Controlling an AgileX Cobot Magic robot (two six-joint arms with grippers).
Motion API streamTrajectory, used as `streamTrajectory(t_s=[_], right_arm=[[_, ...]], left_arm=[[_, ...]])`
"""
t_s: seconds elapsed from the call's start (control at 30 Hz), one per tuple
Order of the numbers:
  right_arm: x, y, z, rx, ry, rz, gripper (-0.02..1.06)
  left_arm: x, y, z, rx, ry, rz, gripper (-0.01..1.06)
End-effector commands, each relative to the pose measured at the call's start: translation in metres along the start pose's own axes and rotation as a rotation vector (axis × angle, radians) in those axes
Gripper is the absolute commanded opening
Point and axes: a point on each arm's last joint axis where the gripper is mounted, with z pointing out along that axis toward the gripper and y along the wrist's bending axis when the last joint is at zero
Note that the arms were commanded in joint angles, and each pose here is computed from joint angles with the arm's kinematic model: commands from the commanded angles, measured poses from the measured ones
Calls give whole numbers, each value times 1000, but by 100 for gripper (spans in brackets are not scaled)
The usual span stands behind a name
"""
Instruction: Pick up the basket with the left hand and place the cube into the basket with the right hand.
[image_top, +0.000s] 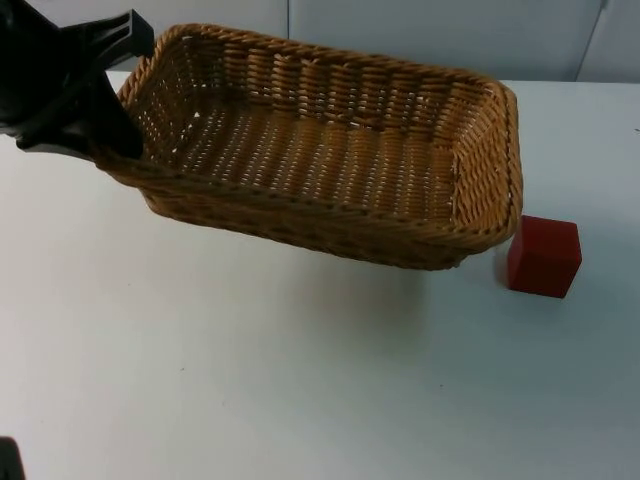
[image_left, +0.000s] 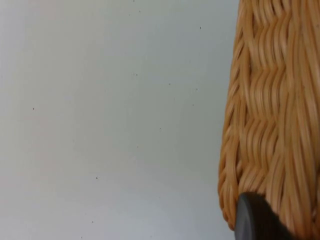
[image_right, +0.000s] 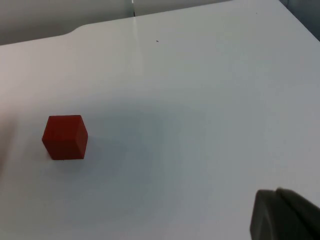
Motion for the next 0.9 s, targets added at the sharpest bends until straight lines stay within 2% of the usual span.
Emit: streamTrajectory(t_s=[0.0,0.87], right_arm=[[0,0,1,1,-9,-3,0],[0,0,1,1,-9,-3,0]], left_arm=[[-2,-4,-5,23,-24,-30,0],[-2,-4,-5,19,-33,-30,0]])
